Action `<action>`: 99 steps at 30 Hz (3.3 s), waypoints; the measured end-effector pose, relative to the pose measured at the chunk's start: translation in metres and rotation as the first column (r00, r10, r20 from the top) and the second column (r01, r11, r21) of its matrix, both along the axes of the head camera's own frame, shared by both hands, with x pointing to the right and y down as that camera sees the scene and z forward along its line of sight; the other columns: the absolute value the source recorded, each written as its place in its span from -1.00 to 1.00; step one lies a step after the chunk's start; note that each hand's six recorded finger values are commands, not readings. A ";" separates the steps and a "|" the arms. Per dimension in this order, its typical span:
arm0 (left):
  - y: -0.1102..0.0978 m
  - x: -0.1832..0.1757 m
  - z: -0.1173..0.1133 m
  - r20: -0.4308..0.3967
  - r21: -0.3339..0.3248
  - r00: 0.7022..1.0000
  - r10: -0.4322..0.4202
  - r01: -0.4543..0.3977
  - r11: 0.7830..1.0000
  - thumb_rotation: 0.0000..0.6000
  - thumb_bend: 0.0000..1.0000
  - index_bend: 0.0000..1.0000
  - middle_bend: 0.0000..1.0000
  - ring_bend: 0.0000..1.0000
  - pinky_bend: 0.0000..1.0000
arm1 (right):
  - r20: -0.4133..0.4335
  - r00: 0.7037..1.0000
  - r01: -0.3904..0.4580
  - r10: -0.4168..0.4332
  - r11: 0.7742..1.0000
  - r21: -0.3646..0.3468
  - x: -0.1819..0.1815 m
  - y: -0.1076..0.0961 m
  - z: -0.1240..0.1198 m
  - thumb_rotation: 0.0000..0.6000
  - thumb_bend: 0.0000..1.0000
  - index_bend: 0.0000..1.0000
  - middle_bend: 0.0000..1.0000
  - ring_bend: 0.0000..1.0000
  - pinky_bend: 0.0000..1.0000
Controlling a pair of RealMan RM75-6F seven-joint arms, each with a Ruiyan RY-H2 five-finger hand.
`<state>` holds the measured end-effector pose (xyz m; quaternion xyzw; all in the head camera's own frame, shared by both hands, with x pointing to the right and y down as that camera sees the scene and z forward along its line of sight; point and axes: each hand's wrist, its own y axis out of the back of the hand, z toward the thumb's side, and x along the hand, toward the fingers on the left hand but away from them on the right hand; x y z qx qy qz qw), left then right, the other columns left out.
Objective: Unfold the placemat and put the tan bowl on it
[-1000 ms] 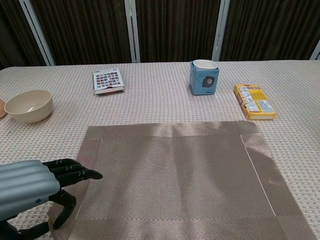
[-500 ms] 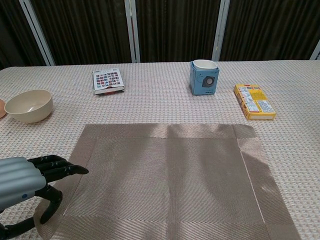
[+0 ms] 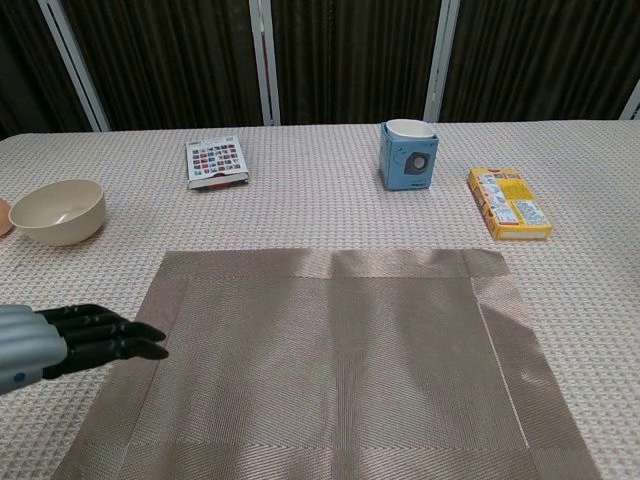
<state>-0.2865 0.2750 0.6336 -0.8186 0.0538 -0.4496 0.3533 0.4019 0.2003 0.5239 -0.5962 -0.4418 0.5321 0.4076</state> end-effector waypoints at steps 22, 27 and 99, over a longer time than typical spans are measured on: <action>-0.159 -0.113 0.040 0.101 0.366 0.900 -0.425 0.363 0.857 1.00 -0.84 -0.81 -1.00 -1.00 -1.00 | -0.005 1.000 0.017 -0.017 1.000 -0.021 -0.005 0.001 0.006 1.00 -1.00 -1.00 -1.00 -1.00 -1.00; -0.173 -0.125 0.075 0.129 0.378 0.870 -0.477 0.401 0.835 1.00 -0.74 -0.60 -1.00 -1.00 -1.00 | -0.013 1.000 0.018 -0.019 0.999 -0.045 -0.005 0.003 0.013 1.00 -1.00 -1.00 -1.00 -1.00 -1.00; -0.070 0.121 0.068 -0.300 0.090 0.954 -0.012 0.041 0.995 1.00 -1.00 -1.00 -1.00 -1.00 -1.00 | -0.005 1.000 -0.017 0.017 1.000 -0.016 0.007 -0.002 0.001 1.00 -1.00 -1.00 -1.00 -1.00 -1.00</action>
